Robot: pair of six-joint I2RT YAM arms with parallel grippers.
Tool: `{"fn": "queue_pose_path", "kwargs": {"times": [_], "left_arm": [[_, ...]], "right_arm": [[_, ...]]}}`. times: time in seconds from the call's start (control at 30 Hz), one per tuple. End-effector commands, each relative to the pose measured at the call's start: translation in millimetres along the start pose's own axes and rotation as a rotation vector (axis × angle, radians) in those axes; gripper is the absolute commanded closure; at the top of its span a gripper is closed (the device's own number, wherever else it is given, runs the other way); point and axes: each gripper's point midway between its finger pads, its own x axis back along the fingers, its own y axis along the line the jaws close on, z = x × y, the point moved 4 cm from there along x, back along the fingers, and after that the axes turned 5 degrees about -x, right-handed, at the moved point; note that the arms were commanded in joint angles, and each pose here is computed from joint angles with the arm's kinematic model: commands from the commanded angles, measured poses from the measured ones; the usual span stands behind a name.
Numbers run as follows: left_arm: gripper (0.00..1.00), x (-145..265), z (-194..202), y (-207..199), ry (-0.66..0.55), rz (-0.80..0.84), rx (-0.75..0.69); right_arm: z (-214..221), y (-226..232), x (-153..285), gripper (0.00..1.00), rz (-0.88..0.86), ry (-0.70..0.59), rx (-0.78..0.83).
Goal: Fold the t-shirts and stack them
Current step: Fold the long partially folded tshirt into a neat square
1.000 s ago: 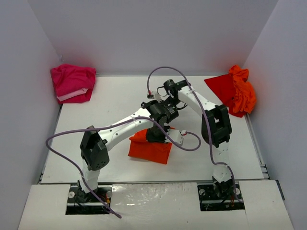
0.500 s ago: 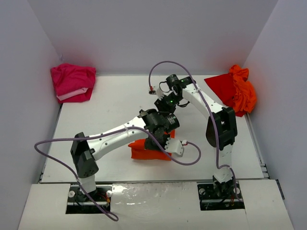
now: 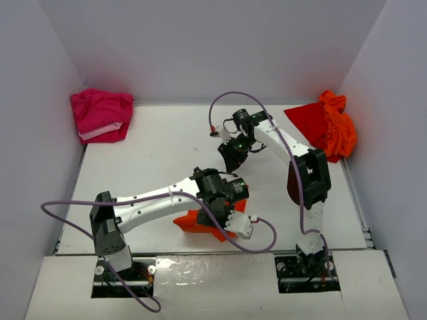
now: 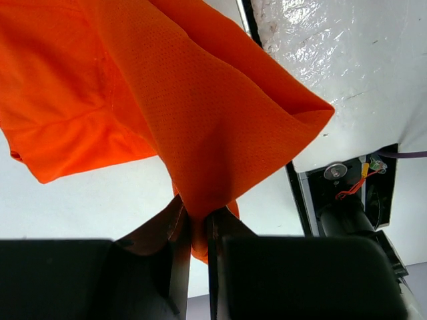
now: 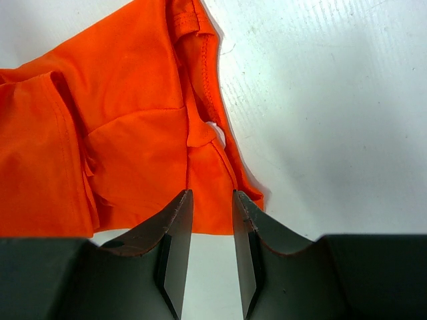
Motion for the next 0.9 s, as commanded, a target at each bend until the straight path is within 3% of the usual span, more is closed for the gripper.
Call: {"fn": "queue_pose_path", "kwargs": {"times": [0.0,0.33,0.57,0.73,0.8,0.87], "left_arm": [[1.0,9.3,13.3,-26.3,0.073,0.121,-0.006],[1.0,-13.6,4.5,8.8,0.094,0.187,-0.088],[0.99,-14.2,14.2,68.0,0.017,0.056,-0.016],[0.55,1.4,22.2,128.7,-0.032,-0.243,0.121],[0.54,15.1,28.0,148.5,-0.066,-0.353,0.183],[0.4,31.6,34.6,163.1,-0.112,-0.43,0.238]], "right_arm": [[-12.9,14.6,30.0,0.72,0.016,-0.083,0.045],[-8.6,12.9,30.4,0.72,-0.003,-0.096,0.044],[-6.2,7.3,38.9,0.72,-0.006,-0.126,0.023],[-4.2,2.5,39.3,0.72,-0.006,-0.132,0.005],[-3.1,0.4,39.6,0.72,-0.003,-0.134,0.002],[-4.3,0.3,40.9,0.72,-0.004,-0.14,-0.001]]}}
